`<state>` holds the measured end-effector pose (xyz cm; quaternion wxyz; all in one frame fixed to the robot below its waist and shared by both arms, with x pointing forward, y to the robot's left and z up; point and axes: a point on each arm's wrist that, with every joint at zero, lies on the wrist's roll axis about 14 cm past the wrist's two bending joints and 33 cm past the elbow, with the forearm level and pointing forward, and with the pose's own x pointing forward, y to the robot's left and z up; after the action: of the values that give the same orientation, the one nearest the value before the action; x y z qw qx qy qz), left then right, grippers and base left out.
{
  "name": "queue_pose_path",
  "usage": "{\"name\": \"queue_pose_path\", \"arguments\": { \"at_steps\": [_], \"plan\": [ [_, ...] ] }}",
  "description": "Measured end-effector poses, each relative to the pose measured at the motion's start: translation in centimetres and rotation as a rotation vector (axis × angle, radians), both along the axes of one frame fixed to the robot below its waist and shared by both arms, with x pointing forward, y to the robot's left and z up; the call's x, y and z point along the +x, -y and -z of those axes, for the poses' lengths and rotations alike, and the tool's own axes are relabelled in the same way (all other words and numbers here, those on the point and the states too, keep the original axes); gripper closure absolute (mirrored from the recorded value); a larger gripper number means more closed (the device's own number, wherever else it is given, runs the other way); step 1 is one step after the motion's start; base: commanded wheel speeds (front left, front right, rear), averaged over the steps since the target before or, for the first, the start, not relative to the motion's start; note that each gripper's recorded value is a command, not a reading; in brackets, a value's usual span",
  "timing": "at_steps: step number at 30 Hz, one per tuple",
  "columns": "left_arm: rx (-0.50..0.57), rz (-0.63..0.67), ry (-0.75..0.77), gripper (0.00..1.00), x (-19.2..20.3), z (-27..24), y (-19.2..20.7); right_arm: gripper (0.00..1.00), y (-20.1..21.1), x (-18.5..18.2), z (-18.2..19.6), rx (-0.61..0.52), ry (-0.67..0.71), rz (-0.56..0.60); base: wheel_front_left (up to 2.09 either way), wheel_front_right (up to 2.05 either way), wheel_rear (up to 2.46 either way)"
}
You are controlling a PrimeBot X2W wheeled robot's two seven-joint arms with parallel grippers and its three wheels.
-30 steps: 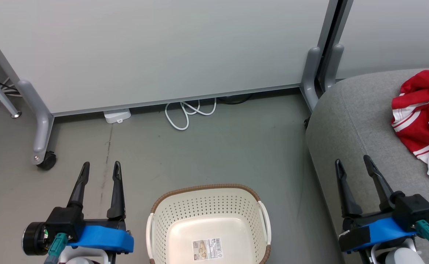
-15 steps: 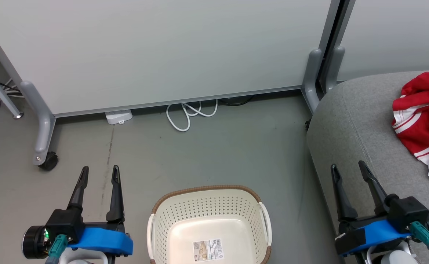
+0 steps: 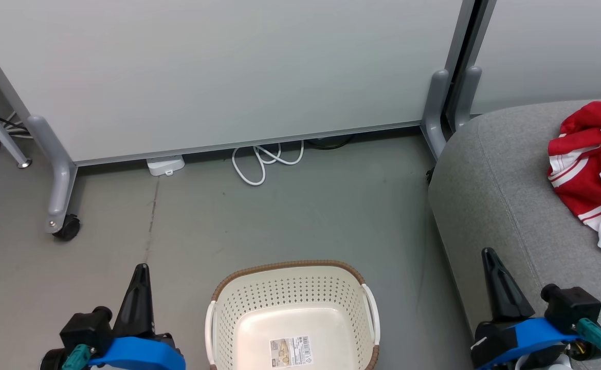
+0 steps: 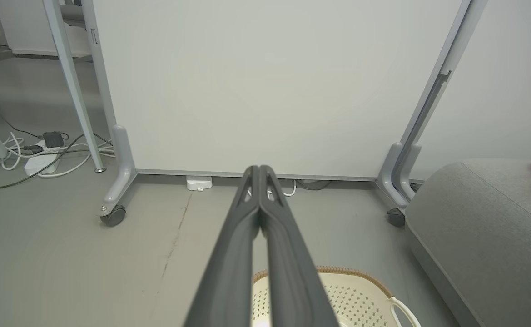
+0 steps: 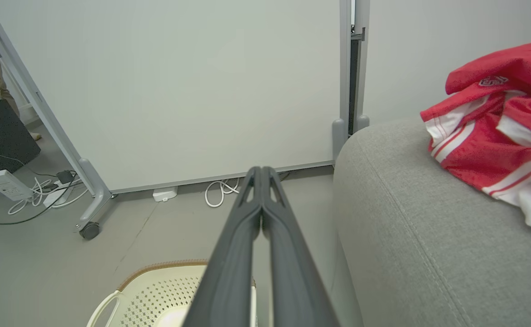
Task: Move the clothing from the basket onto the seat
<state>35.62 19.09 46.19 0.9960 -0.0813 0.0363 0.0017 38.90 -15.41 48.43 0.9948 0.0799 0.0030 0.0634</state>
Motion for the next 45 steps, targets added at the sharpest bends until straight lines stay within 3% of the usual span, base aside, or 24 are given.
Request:
{"name": "queue_pose_path", "arguments": {
  "at_steps": [22,45],
  "plan": [
    [-0.386,-0.095,-0.021,1.0,0.5,-0.2,-1.1,1.0,2.0,0.0,0.3,0.384,-0.078,0.098,0.0,0.0,0.0],
    [-0.708,-0.13,-0.017,1.0,1.2,-0.8,-1.4,1.0,3.0,-0.1,0.3,0.705,-0.118,0.143,0.0,0.0,0.0]
  ]
}}
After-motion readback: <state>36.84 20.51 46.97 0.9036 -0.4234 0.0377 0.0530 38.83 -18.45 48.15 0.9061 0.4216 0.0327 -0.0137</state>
